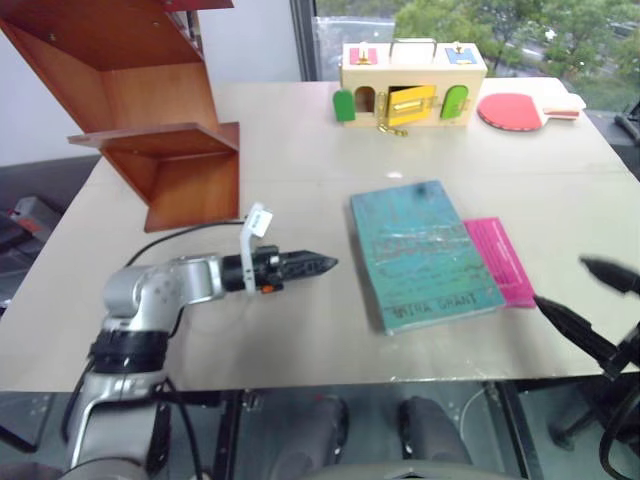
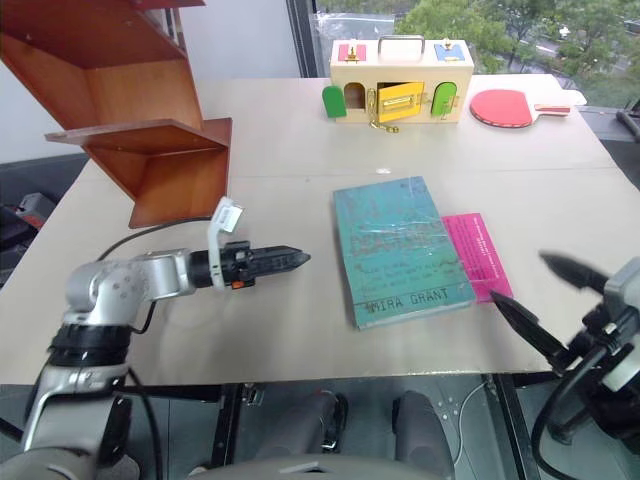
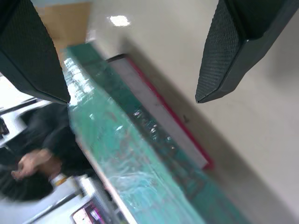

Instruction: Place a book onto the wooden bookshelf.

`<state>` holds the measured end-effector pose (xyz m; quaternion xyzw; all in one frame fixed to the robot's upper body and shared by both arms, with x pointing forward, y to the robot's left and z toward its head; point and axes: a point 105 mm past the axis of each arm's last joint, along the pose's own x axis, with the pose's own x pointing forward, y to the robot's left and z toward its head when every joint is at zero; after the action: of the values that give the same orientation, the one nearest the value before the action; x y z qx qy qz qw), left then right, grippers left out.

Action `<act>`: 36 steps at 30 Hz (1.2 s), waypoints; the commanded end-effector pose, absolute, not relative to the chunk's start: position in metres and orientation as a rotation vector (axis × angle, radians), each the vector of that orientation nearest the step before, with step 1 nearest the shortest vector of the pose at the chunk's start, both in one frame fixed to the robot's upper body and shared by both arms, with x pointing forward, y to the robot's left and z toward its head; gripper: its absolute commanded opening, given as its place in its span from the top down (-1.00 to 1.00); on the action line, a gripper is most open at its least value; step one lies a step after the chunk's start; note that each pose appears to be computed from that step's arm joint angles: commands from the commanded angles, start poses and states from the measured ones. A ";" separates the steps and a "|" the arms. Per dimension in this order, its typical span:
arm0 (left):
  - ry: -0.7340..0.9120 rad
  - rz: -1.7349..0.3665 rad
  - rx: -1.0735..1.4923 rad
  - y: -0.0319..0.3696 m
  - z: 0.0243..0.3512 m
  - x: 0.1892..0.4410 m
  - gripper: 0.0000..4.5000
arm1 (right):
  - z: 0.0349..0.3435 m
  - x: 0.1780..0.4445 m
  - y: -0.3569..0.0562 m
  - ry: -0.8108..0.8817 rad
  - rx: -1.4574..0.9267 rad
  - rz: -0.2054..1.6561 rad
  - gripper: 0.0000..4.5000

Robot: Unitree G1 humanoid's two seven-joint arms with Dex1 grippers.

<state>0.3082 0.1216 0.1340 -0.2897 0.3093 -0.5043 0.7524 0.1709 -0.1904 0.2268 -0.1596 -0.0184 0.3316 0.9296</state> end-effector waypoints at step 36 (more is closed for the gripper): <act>0.794 -1.068 -0.911 0.075 0.131 0.329 0.98 | 0.206 0.173 -0.150 -0.015 -0.457 0.841 -1.00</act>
<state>0.3269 0.0708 0.1196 -0.4156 0.3798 -0.4698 0.6799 0.1740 -0.1528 0.2032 -0.2164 0.0018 0.4028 0.8894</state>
